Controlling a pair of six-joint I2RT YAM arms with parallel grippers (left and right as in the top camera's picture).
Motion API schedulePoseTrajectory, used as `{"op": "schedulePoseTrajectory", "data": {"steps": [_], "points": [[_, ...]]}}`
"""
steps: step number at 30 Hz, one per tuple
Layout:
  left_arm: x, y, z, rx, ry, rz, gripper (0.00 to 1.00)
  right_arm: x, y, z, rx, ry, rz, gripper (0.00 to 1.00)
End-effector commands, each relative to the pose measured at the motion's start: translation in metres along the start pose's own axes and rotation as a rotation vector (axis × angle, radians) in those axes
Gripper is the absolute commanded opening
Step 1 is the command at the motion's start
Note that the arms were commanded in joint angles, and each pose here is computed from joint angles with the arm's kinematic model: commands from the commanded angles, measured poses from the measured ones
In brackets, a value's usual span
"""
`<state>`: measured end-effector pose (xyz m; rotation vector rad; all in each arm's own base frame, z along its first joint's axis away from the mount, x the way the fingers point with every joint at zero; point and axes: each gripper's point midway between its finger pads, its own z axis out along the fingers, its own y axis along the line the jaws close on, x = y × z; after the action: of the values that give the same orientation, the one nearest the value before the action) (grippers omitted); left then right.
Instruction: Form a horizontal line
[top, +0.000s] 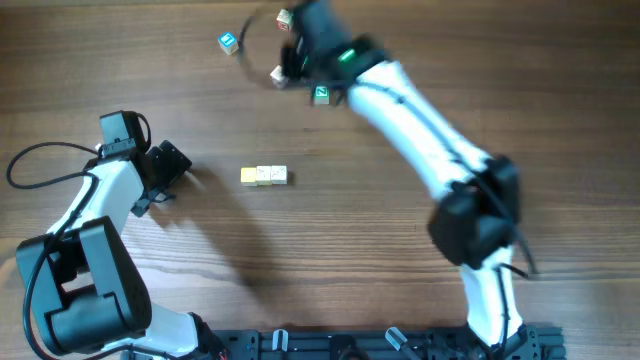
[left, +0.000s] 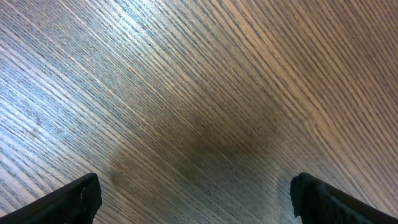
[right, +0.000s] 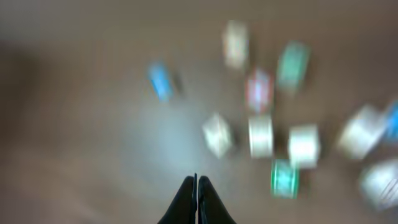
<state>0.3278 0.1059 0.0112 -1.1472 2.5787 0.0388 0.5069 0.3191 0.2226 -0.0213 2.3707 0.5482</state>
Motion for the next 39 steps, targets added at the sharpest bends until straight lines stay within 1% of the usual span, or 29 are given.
{"op": "schedulePoseTrajectory", "data": {"steps": [1,2,5,7,9,10,11,12,14,15,17,18,19,24,25,27,28,32,35,36,38,39], "points": [[0.001,0.003,0.003,-0.013,0.003,-0.003,1.0,-0.097,0.018,-0.081,-0.08,-0.297,-0.055,0.04],[0.001,0.003,0.003,-0.013,0.003,-0.003,1.0,-0.106,0.011,-0.08,-0.052,-0.339,-0.054,0.04],[0.001,0.003,0.003,-0.013,0.003,-0.003,1.0,-0.116,-0.02,-0.063,0.086,-0.397,-0.026,0.04],[0.001,0.003,0.003,-0.013,0.003,-0.003,1.0,-0.113,-0.037,-0.039,0.141,-0.39,-0.03,0.04],[0.001,0.003,0.003,-0.013,0.003,-0.003,1.0,-0.1,-0.048,-0.005,0.173,-0.351,-0.092,0.05],[0.001,0.003,0.003,-0.013,0.003,-0.003,1.0,-0.092,-0.054,0.011,0.187,-0.328,-0.11,0.12],[0.001,0.003,0.003,-0.013,0.003,-0.003,1.0,-0.083,-0.061,0.029,0.202,-0.303,-0.133,0.34],[0.001,0.003,0.003,-0.013,0.003,-0.003,1.0,-0.073,-0.067,0.045,0.214,-0.274,-0.155,0.43],[0.001,0.003,0.003,-0.013,0.003,-0.003,1.0,-0.052,-0.081,0.072,0.237,-0.209,-0.187,0.54],[0.001,0.003,0.003,-0.013,0.003,-0.003,1.0,-0.039,-0.088,0.084,0.245,-0.169,-0.19,0.61],[0.001,0.003,0.003,-0.013,0.003,-0.003,1.0,-0.021,-0.09,0.099,0.223,-0.111,-0.197,0.67],[0.001,0.003,0.003,-0.013,0.003,-0.003,1.0,-0.007,-0.088,0.11,0.186,-0.061,-0.223,0.68],[0.001,0.003,0.003,-0.013,0.003,-0.003,1.0,0.004,-0.088,0.119,0.163,-0.026,-0.228,0.69],[0.001,0.003,0.003,-0.013,0.003,-0.003,1.0,0.045,-0.112,0.14,0.194,0.107,-0.217,0.68],[0.001,0.003,0.003,-0.013,0.003,-0.003,1.0,0.053,-0.116,0.144,0.19,0.135,-0.214,0.66],[0.001,0.003,0.003,-0.013,0.003,-0.003,1.0,0.064,-0.128,0.147,0.209,0.177,-0.206,0.57],[0.001,0.003,0.003,-0.013,0.003,-0.003,1.0,0.069,-0.132,0.148,0.218,0.195,-0.202,0.54],[0.001,0.003,0.003,-0.013,0.003,-0.003,1.0,0.09,-0.146,0.154,0.245,0.265,-0.198,0.53],[0.001,0.003,0.003,-0.013,0.003,-0.003,1.0,0.093,-0.144,0.155,0.234,0.273,-0.197,0.51],[0.001,0.003,0.003,-0.013,0.003,-0.003,1.0,0.093,-0.144,0.154,0.234,0.274,-0.196,0.46],[0.001,0.003,0.003,-0.013,0.003,-0.003,1.0,0.093,-0.144,0.154,0.235,0.275,-0.196,0.32],[0.001,0.003,0.003,-0.013,0.003,-0.003,1.0,0.093,-0.144,0.154,0.234,0.275,-0.196,0.29]]}}
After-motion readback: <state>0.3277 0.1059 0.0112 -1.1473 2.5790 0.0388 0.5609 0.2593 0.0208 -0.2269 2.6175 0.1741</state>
